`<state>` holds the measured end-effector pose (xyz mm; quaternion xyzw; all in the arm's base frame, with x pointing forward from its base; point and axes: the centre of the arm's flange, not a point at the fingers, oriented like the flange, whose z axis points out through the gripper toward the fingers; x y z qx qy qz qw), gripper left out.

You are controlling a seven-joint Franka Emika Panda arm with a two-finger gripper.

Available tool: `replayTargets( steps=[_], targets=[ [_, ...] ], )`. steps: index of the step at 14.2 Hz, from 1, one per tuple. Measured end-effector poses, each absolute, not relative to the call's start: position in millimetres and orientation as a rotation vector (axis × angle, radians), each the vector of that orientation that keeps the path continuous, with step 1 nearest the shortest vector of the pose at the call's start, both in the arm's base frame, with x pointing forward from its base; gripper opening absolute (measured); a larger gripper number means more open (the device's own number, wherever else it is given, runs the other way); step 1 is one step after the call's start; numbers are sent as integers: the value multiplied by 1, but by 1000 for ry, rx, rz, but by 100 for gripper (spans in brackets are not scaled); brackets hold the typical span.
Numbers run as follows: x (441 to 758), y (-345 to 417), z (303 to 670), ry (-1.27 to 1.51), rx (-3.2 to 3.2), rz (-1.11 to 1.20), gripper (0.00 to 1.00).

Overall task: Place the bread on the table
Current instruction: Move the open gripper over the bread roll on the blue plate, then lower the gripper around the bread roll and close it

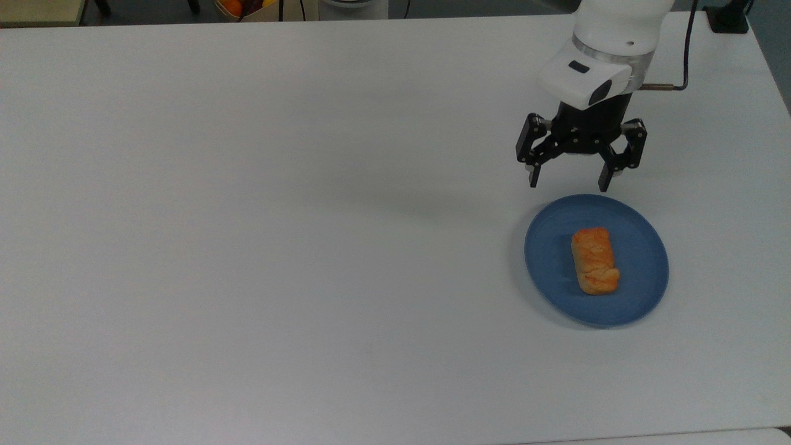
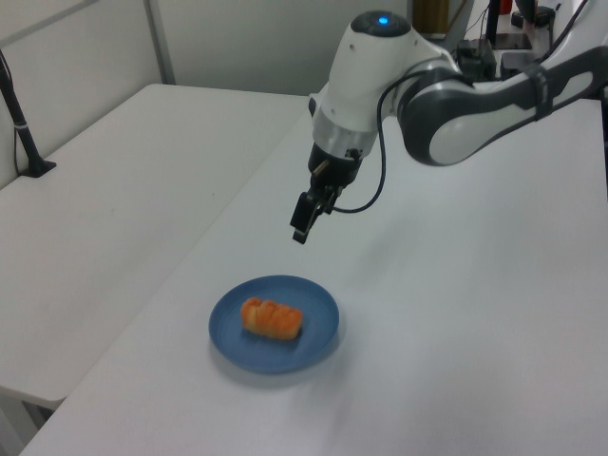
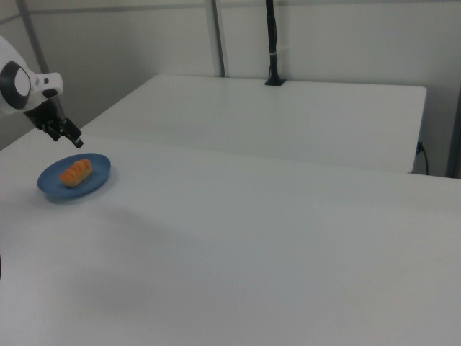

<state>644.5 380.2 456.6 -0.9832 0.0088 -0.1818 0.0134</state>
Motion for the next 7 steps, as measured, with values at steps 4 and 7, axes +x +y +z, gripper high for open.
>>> replayTargets(
  steps=[4,7],
  targets=[
    [654,395,421,35,-3008,-636,100],
    [653,416,381,41,-3009,-733,100]
  ],
)
